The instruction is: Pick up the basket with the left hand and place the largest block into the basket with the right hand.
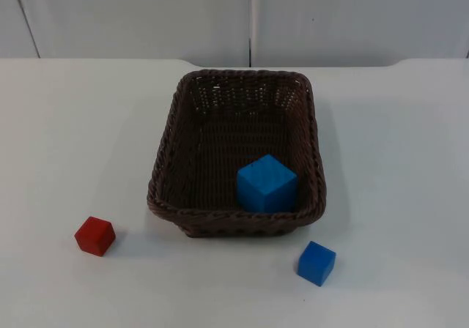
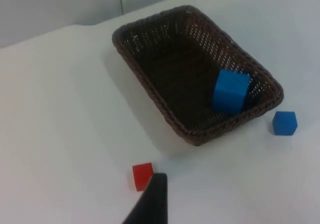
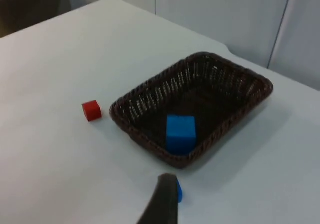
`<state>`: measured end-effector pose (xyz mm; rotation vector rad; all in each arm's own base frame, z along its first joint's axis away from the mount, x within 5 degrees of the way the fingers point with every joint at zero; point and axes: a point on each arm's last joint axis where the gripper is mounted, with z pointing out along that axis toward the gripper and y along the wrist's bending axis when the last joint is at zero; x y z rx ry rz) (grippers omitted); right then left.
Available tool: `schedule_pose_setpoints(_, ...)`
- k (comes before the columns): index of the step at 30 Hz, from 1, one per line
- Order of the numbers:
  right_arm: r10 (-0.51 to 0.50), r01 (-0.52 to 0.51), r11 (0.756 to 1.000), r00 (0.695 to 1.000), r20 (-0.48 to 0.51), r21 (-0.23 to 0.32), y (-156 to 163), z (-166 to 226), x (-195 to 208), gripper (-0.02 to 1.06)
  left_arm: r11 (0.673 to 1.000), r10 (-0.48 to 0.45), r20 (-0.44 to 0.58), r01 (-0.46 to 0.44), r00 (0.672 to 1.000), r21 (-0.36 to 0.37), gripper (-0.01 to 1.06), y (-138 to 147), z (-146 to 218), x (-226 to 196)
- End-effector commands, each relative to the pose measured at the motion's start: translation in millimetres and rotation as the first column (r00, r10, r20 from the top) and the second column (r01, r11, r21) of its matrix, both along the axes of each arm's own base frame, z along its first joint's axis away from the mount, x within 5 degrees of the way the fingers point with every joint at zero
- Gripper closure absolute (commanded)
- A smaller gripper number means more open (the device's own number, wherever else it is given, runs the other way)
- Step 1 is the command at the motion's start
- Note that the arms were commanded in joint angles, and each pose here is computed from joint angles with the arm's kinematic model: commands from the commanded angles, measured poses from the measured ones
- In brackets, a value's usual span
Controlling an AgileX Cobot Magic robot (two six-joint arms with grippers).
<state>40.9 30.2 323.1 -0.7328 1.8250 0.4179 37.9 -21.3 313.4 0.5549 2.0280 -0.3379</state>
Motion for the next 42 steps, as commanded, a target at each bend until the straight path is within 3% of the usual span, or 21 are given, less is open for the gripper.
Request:
schedule_pose_setpoints(1,-0.007,0.007,1.0,1.0,-0.009,-0.013,-8.9,-5.0,-7.9,0.29,1.0,-0.006,0.011,0.006,1.0,-0.006,0.16,5.9,-3.1,-9.2)
schedule_pose_setpoints(8,-0.013,0.01,0.998,0.999,0.049,0.061,-33.4,-7.8,-32.1,0.29,0.999,-0.006,0.049,0.008,0.999,-0.04,0.16,20.4,-6.7,-31.4)
schedule_pose_setpoints(10,-0.009,0.0,0.994,0.997,0.079,0.112,-43.7,-10.0,-43.8,0.29,0.998,-0.011,0.066,0.016,0.998,-0.065,0.16,25.0,-8.4,-40.0)
schedule_pose_setpoints(15,0.005,-0.005,0.999,1.0,-0.001,0.05,-44.6,-20.1,-44.9,0.29,0.995,-0.032,0.052,0.037,0.998,-0.093,0.16,28.5,-18.0,-50.7)
schedule_pose_setpoints(26,0.012,-0.016,0.999,0.996,-0.093,-0.042,-40.0,-42.4,-41.7,0.29,0.998,-0.036,-0.005,0.035,0.999,-0.056,0.16,23.0,-38.0,-42.8)
schedule_pose_setpoints(42,0.012,-0.016,0.999,0.995,-0.096,-0.045,-39.9,-43.2,-41.6,0.29,0.998,-0.048,0.005,0.048,0.999,-0.036,0.16,23.1,-38.2,-42.8)
